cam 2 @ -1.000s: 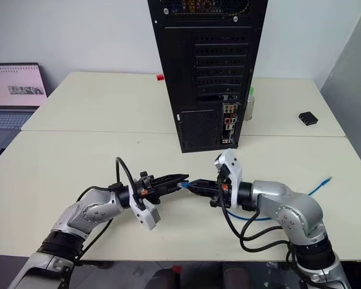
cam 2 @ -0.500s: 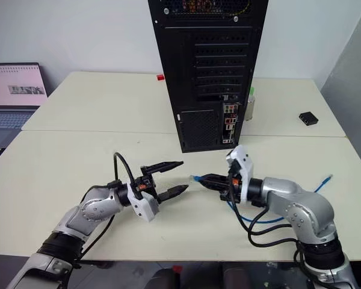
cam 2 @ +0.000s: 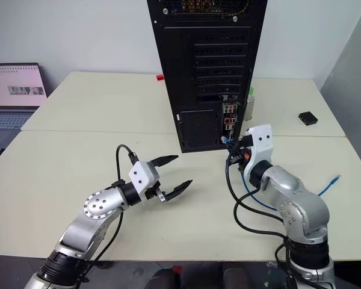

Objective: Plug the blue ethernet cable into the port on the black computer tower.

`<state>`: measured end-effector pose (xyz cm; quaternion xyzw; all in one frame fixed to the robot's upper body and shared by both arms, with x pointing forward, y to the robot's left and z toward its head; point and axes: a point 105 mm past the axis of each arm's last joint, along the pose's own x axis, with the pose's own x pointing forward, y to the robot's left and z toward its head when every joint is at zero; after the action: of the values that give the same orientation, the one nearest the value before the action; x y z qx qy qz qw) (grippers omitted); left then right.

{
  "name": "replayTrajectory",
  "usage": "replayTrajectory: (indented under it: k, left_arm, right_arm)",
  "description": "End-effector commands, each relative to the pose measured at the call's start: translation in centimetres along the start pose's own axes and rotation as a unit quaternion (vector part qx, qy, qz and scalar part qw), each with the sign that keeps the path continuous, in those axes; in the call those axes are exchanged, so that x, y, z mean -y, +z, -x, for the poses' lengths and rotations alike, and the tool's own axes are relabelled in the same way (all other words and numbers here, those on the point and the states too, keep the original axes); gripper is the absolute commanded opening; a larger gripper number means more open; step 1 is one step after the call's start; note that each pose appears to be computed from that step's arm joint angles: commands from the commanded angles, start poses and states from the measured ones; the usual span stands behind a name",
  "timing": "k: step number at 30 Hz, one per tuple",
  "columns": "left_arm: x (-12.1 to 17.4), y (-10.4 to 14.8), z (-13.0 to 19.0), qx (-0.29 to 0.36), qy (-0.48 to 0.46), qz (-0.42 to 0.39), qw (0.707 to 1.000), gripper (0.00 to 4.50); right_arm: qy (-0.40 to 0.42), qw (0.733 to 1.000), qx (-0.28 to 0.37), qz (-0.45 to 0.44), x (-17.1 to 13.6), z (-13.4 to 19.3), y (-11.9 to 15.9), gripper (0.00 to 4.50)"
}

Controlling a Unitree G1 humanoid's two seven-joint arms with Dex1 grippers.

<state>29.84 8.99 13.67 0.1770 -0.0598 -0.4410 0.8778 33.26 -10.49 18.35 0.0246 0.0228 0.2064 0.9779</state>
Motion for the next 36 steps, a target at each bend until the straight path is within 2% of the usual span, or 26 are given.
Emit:
replayTrajectory:
  k: [1,9,36]
  left_arm:
    - [-0.1,2.0,-1.7,-0.013,0.020,-0.025,0.999,4.45]
    - [-1.2,3.3,-4.0,-0.024,0.088,-0.016,0.996,4.45]
    - [-1.0,4.2,-4.6,-0.004,0.072,0.026,0.997,4.45]
  right_arm:
    - [-0.056,0.997,0.058,0.012,-0.3,-0.6,2.5,0.00]
    - [-0.110,0.990,0.088,0.005,-0.5,-1.5,3.4,0.00]
    - [-0.113,0.990,0.088,0.012,-1.2,-1.5,2.9,0.00]
